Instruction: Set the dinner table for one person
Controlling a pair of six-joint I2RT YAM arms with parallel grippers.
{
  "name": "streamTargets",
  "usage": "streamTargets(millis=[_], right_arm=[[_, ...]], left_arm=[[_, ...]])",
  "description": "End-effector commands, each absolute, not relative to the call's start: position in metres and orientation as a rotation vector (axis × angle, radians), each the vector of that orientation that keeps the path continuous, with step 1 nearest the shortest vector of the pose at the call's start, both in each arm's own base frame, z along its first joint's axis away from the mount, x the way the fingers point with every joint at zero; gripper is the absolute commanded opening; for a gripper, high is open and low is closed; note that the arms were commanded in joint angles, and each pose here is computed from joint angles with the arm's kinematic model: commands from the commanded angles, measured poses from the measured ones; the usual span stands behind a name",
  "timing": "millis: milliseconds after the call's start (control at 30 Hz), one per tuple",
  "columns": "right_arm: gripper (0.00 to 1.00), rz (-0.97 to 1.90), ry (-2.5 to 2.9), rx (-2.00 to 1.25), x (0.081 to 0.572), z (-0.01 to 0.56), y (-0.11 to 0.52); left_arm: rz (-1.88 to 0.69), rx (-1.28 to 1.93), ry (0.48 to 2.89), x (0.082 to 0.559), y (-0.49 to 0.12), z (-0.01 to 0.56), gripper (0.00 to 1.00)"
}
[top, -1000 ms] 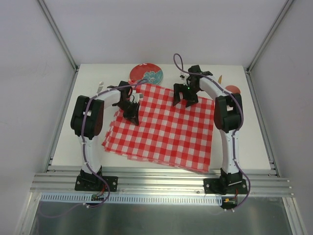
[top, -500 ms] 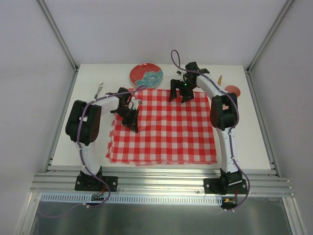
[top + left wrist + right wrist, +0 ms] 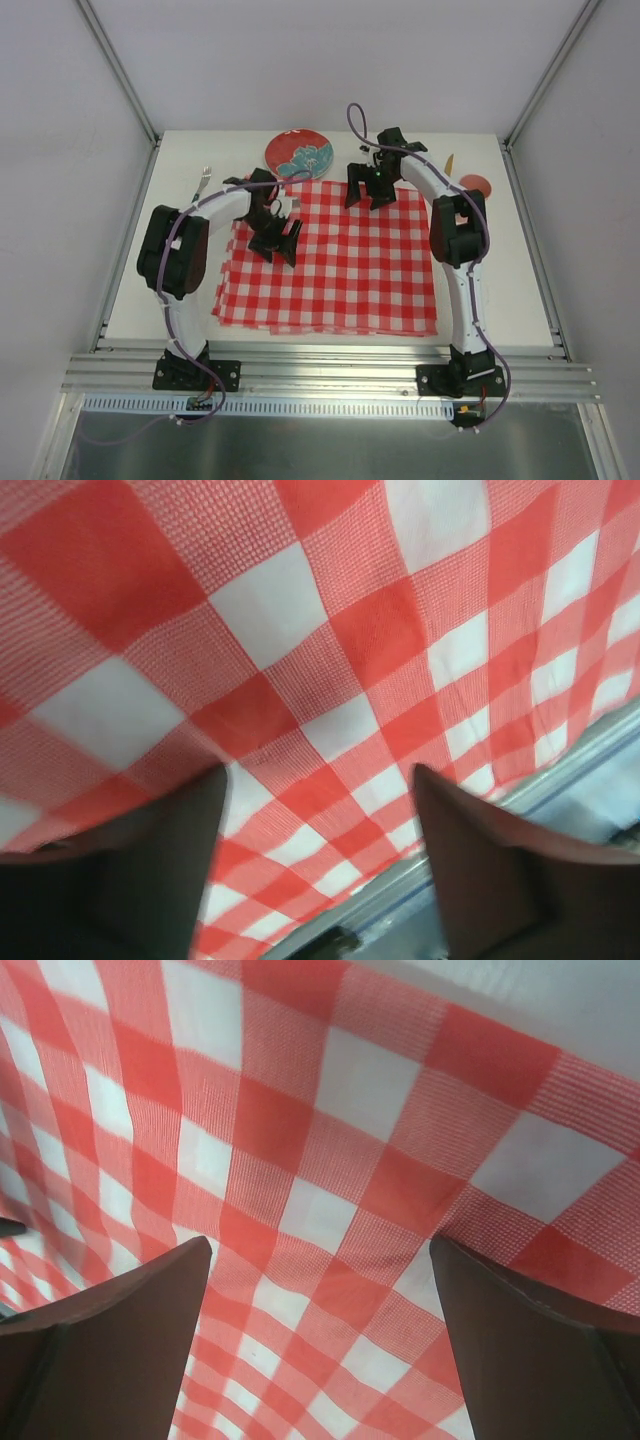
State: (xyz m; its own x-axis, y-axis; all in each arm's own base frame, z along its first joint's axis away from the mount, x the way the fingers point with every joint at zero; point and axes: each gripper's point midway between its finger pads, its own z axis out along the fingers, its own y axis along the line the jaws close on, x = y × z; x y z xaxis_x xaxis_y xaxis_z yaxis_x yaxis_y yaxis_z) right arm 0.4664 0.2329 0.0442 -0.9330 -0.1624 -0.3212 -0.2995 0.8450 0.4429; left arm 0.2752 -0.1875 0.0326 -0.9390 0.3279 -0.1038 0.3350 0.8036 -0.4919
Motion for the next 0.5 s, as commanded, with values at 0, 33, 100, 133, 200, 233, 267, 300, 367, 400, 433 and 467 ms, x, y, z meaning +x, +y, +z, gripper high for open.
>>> streamTargets(millis=[0,33,100,133,200,233,267,300,367,400,433,467], right_arm=[[0.97,0.647,2.617,-0.409,0.472,0.098,0.224],[0.97,0.641,2.591,-0.418,0.472,0.108,0.223],[0.97,0.639,2.502,-0.441,0.473,0.139,0.219],[0.97,0.658,2.472,-0.445,0.472,0.151,0.219],[0.97,0.671,2.429,-0.478,0.472,0.17,0.219],[0.97,0.671,2.432,-0.49,0.47,0.173,0.219],[0.97,0.686,2.461,-0.494,0.465,0.173,0.218],[0.97,0.717,2.47,-0.492,0.466,0.171,0.22],[0.97,0.73,2.482,-0.48,0.463,0.167,0.222],[0.97,0.72,2.488,-0.491,0.459,0.164,0.223],[0.97,0.72,2.49,-0.515,0.453,0.165,0.224],[0.97,0.722,2.507,-0.553,0.443,0.164,0.228]], left_arm=[[-0.585,0.705,2.785,0.325,-0.177,0.087,0.83],[-0.562,0.755,2.721,0.336,-0.176,0.102,0.84],[-0.478,0.708,2.591,0.373,-0.171,0.149,0.95],[-0.454,0.665,2.492,0.399,-0.166,0.187,0.95],[-0.414,0.616,2.447,0.423,-0.157,0.209,0.99],[-0.392,0.58,2.373,0.443,-0.149,0.238,0.99],[-0.379,0.559,2.362,0.452,-0.144,0.244,0.99],[-0.358,0.535,2.388,0.464,-0.138,0.233,0.99],[-0.3,0.447,2.369,0.491,-0.117,0.238,0.98],[-0.286,0.418,2.409,0.508,-0.112,0.214,0.98],[-0.278,0.388,2.415,0.519,-0.106,0.207,0.98],[-0.271,0.369,2.364,0.535,-0.102,0.219,0.95]])
